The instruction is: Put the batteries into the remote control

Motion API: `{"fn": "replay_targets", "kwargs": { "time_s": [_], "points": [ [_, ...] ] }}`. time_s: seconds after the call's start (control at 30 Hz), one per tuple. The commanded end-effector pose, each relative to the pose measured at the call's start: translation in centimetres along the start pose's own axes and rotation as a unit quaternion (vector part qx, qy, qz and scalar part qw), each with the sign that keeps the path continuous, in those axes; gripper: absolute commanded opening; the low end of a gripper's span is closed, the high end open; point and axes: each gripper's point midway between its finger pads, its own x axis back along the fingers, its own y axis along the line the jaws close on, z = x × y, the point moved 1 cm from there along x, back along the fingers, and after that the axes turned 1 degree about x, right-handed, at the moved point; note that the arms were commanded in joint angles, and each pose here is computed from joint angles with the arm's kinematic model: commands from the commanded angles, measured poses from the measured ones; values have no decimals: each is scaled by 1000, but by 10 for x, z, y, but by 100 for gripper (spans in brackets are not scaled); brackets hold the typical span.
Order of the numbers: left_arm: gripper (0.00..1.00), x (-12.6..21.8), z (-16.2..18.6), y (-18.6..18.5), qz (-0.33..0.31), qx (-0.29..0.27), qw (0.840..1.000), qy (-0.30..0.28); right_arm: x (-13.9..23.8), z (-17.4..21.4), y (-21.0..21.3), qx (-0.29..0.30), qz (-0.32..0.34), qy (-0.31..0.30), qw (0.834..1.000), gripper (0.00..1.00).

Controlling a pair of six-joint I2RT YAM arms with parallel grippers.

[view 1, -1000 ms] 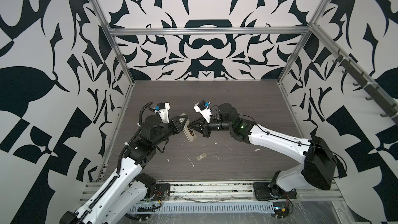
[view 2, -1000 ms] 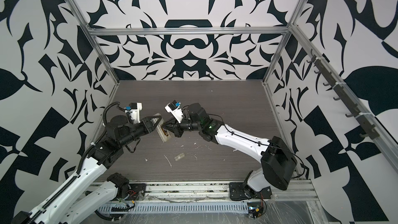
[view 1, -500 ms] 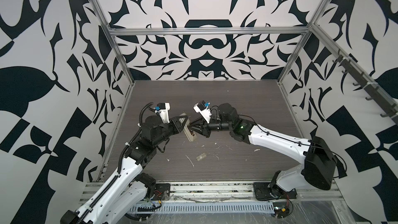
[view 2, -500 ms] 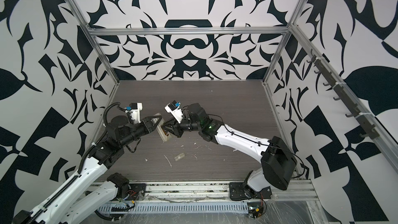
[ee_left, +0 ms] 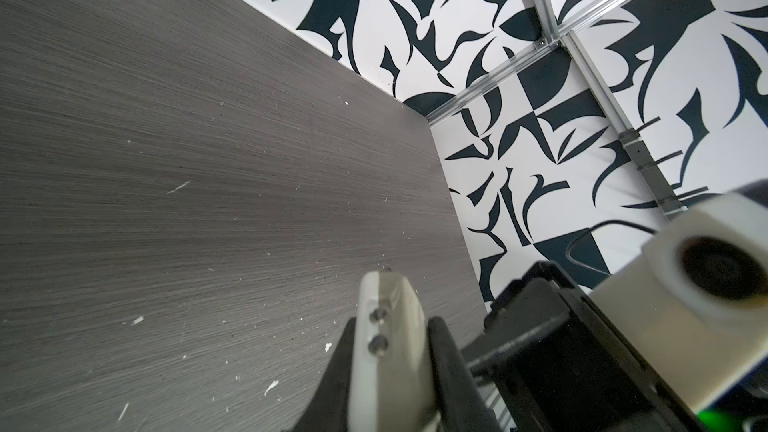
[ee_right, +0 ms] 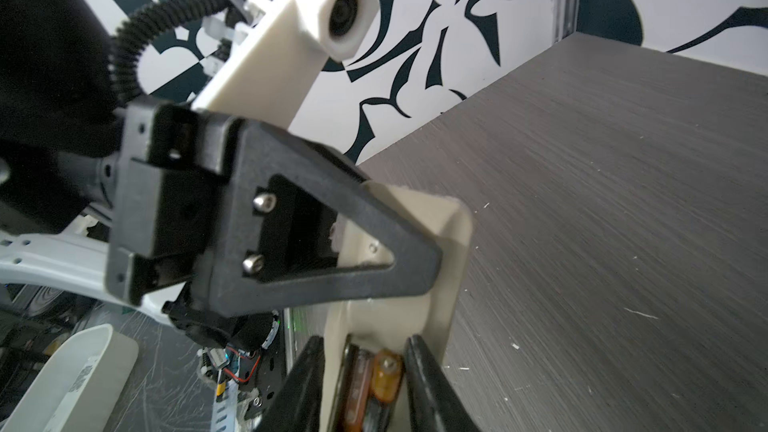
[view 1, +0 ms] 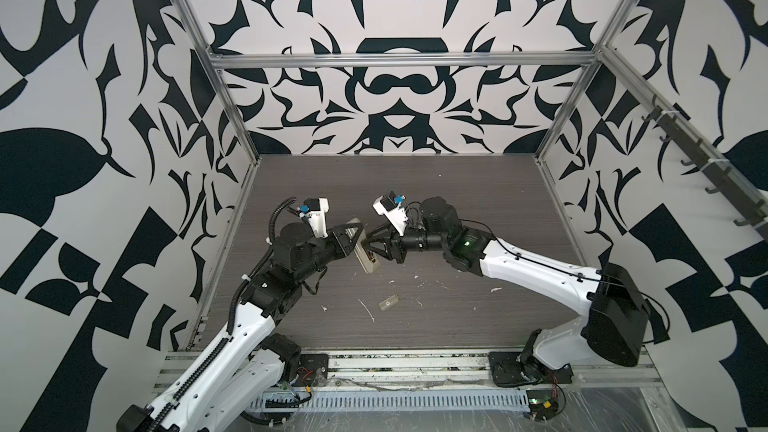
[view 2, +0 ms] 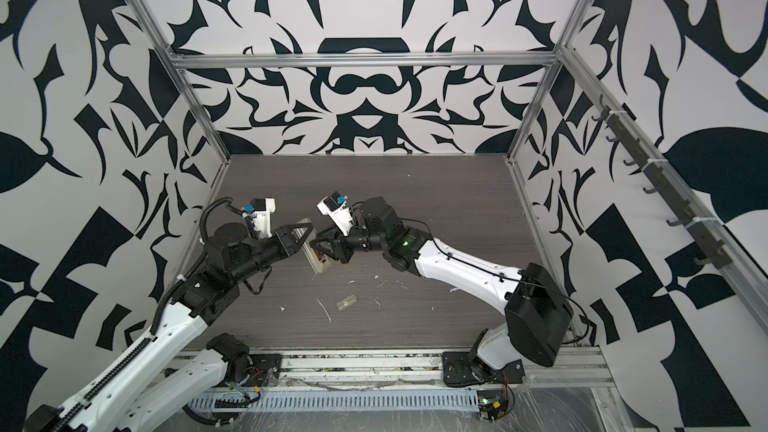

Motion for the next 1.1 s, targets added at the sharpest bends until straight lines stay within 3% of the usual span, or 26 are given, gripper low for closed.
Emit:
{"fn": "replay_targets", "kwargs": {
  "time_s": [0.0, 1.07],
  "points": [
    [0, 1, -4, -21, 47, -11, 999, -1, 10, -24, 3, 21, 13, -27, 999, 40],
    [0, -7, 12, -12, 45, -5, 998, 37, 37, -40, 23, 74, 12, -36, 997, 44]
  ]
}}
